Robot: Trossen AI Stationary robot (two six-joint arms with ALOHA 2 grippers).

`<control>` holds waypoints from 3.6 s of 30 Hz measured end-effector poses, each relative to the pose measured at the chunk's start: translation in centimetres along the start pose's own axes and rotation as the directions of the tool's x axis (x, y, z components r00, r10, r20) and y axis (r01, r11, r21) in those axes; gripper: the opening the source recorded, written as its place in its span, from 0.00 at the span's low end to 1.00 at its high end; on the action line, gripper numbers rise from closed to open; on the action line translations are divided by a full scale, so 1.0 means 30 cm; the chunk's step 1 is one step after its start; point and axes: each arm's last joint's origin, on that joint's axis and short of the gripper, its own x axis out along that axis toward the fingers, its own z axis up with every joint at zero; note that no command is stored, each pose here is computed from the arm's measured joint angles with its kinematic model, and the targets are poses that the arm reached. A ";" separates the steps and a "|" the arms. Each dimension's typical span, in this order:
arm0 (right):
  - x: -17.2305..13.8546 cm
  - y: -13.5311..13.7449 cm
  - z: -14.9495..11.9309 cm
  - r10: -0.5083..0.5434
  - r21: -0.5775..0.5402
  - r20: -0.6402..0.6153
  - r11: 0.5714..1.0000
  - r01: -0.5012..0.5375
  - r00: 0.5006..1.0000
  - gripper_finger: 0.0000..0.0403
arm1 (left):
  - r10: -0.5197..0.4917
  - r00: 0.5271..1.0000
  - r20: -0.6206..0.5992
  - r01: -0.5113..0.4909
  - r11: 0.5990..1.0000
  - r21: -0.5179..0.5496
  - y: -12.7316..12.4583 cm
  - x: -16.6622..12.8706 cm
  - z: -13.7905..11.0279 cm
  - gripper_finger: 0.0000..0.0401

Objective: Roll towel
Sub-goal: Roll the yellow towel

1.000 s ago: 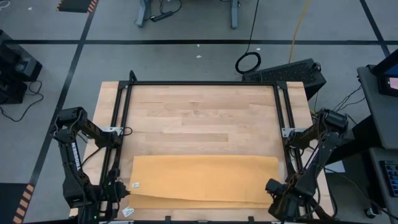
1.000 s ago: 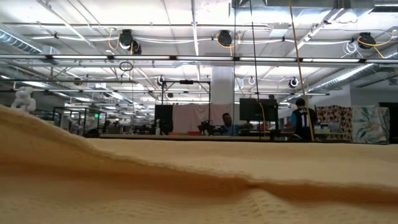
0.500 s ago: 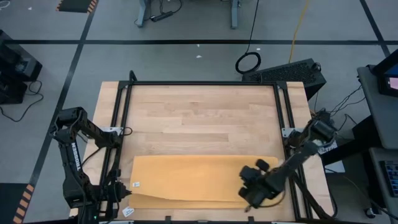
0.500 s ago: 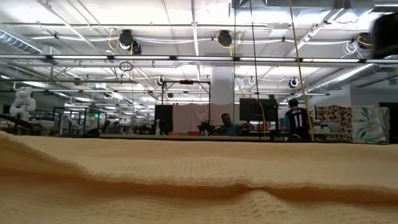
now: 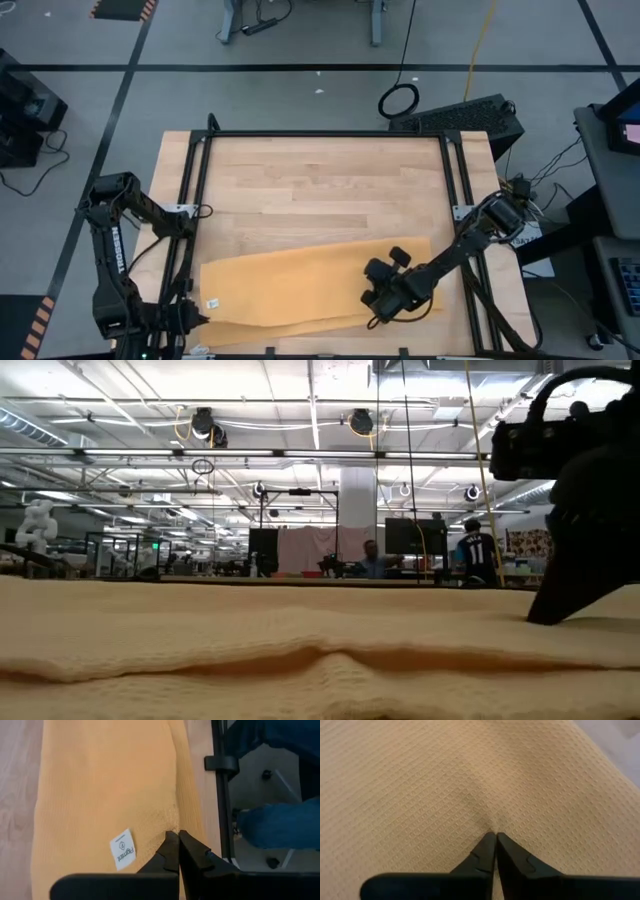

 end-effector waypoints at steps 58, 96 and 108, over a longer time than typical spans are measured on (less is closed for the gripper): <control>-0.279 -0.228 0.169 -0.117 -0.107 0.274 0.983 0.151 0.955 0.28 | 0.080 0.997 -0.021 -0.080 0.997 0.014 -0.023 0.108 -0.047 0.03; 0.083 -0.600 0.181 -0.238 -0.038 0.001 0.971 0.238 0.971 0.00 | 0.063 0.998 -0.023 -0.065 0.995 -0.077 -0.028 0.110 -0.045 0.03; 0.041 -0.643 0.154 -0.318 0.061 -0.066 0.945 0.322 0.946 0.00 | 0.031 0.991 -0.133 -0.061 0.973 -0.224 -0.034 0.107 -0.059 0.03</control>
